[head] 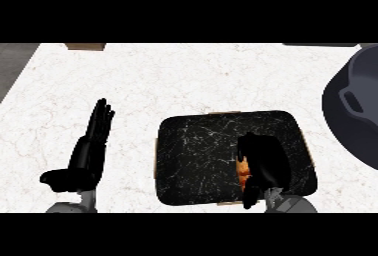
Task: Pick the croissant from the tray and place it in the pot
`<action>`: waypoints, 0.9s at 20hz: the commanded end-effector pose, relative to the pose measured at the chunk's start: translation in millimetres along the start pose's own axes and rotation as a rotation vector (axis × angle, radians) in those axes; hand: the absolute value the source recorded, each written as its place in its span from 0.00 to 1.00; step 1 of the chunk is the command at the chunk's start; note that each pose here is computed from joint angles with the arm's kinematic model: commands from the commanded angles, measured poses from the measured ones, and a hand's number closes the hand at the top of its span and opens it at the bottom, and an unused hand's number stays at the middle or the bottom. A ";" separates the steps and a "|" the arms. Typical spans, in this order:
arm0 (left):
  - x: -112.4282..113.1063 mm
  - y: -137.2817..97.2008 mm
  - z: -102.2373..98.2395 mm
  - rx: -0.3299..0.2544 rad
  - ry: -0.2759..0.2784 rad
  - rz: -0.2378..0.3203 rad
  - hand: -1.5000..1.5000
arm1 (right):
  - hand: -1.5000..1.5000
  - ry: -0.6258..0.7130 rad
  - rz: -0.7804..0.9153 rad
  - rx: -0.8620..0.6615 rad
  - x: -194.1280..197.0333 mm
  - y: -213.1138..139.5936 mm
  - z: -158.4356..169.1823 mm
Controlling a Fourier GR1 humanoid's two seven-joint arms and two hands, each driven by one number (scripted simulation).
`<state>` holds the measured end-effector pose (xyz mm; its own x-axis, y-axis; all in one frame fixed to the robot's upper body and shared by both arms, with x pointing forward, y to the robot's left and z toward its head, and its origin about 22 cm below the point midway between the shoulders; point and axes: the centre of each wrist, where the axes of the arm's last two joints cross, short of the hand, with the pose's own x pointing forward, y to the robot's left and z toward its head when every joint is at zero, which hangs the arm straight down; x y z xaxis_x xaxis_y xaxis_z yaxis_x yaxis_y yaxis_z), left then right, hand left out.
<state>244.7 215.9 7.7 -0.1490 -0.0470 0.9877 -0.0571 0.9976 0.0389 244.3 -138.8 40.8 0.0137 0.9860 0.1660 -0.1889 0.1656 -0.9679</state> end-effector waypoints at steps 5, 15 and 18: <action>-10.7 16.1 -3.2 0.041 0.018 -0.014 0.50 | 1.00 -0.068 -0.051 -0.181 -5.0 -40.0 -62.2; -8.9 0.5 -5.8 0.032 0.013 -0.006 0.50 | 1.00 0.014 -0.031 -0.505 23.8 -113.5 -32.7; -0.3 18.9 -0.5 0.038 0.018 -0.011 0.50 | 1.00 0.103 -0.018 -0.556 1.3 -122.8 -16.1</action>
<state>242.6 227.6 2.9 -0.1314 -0.0519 0.9900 -0.0933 0.9948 0.0398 291.1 -144.7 138.2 0.0318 0.9802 0.1956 0.2876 0.1784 -0.9410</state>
